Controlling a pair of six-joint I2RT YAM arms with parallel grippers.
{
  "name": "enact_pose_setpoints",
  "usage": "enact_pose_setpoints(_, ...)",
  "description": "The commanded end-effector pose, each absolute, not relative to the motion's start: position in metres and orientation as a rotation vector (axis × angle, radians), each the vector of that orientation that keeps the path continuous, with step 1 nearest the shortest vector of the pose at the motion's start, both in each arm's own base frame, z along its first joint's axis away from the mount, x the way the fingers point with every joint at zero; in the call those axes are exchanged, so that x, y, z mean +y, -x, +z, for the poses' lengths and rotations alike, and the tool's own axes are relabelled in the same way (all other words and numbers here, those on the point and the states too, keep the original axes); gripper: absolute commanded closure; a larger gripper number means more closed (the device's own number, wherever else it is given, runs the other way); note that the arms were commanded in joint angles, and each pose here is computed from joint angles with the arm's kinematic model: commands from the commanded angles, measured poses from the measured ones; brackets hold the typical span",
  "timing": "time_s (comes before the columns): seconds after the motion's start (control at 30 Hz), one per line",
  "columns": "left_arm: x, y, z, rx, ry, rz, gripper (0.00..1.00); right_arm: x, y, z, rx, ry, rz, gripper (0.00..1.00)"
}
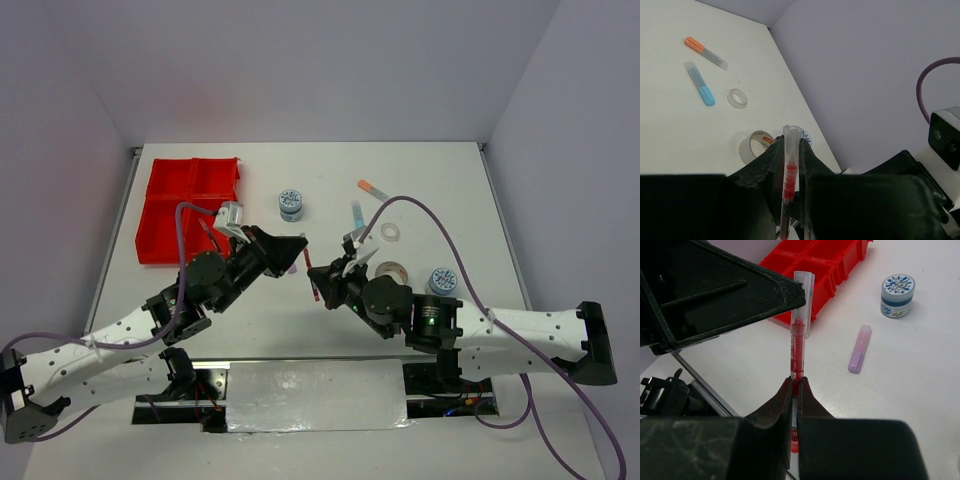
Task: Sort the stationery into containers
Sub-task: Close the pen cap on the pen.
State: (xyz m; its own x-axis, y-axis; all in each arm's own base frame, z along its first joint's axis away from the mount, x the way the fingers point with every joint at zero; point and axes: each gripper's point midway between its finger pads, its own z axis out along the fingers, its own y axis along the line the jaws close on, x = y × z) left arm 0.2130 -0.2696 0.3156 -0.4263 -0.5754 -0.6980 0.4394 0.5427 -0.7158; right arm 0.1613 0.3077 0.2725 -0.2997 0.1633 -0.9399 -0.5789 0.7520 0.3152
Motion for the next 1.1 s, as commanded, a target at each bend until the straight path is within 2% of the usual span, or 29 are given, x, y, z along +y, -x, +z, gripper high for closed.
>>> enact_pose_setpoints(0.0,-0.284,-0.202,0.309,1.715,-0.001,-1.157,0.94,0.306,-0.167,0.33,1.55,0.227,0.864,1.0)
enact_pose_setpoints(0.03,-0.286,-0.201,0.308,1.72,-0.012,-1.156,0.92,0.307,-0.166,0.332,1.528,0.246,0.865,1.0)
enact_pose_setpoints(0.1,-0.286,-0.201,0.307,1.722,-0.029,-1.15,0.84,0.308,-0.165,0.33,1.524,0.263,0.862,1.0)
enact_pose_setpoints(0.13,-0.285,-0.2,0.309,1.717,-0.029,-1.15,0.76,0.308,-0.165,0.327,1.524,0.274,0.855,1.0)
enact_pose_setpoints(0.23,-0.281,-0.2,0.312,1.702,-0.036,-1.139,0.65,0.307,-0.165,0.322,1.537,0.274,0.845,1.0)
enact_pose_setpoints(0.47,-0.274,-0.197,0.319,1.664,-0.042,-1.136,0.62,0.302,-0.164,0.323,1.538,0.253,0.861,1.0)
enact_pose_setpoints(0.53,-0.272,-0.196,0.321,1.657,-0.041,-1.137,0.64,0.303,-0.164,0.323,1.541,0.259,0.863,1.0)
enact_pose_setpoints(0.57,-0.272,-0.197,0.322,1.654,-0.038,-1.138,0.7,0.304,-0.163,0.323,1.541,0.26,0.866,1.0)
enact_pose_setpoints(0.63,-0.271,-0.195,0.323,1.644,-0.047,-1.145,0.72,0.305,-0.163,0.322,1.541,0.261,0.869,1.0)
enact_pose_setpoints(0.7,-0.272,-0.194,0.324,1.633,-0.058,-1.154,0.79,0.306,-0.163,0.321,1.547,0.26,0.867,1.0)
enact_pose_setpoints(0.77,-0.275,-0.191,0.325,1.629,-0.084,-1.169,0.93,0.308,-0.163,0.32,1.549,0.269,0.867,1.0)
enact_pose_setpoints(0.83,-0.277,-0.188,0.326,1.611,-0.129,-1.173,1.0,0.313,-0.16,0.321,1.548,0.294,0.883,1.0)
enact_pose_setpoints(0.97,-0.282,-0.18,0.331,1.558,-0.196,-1.207,1.0,0.318,-0.153,0.324,1.527,0.352,0.917,1.0)
enact_pose_setpoints(1.07,-0.283,-0.175,0.334,1.514,-0.229,-1.235,1.0,0.322,-0.147,0.324,1.513,0.405,0.947,0.91)
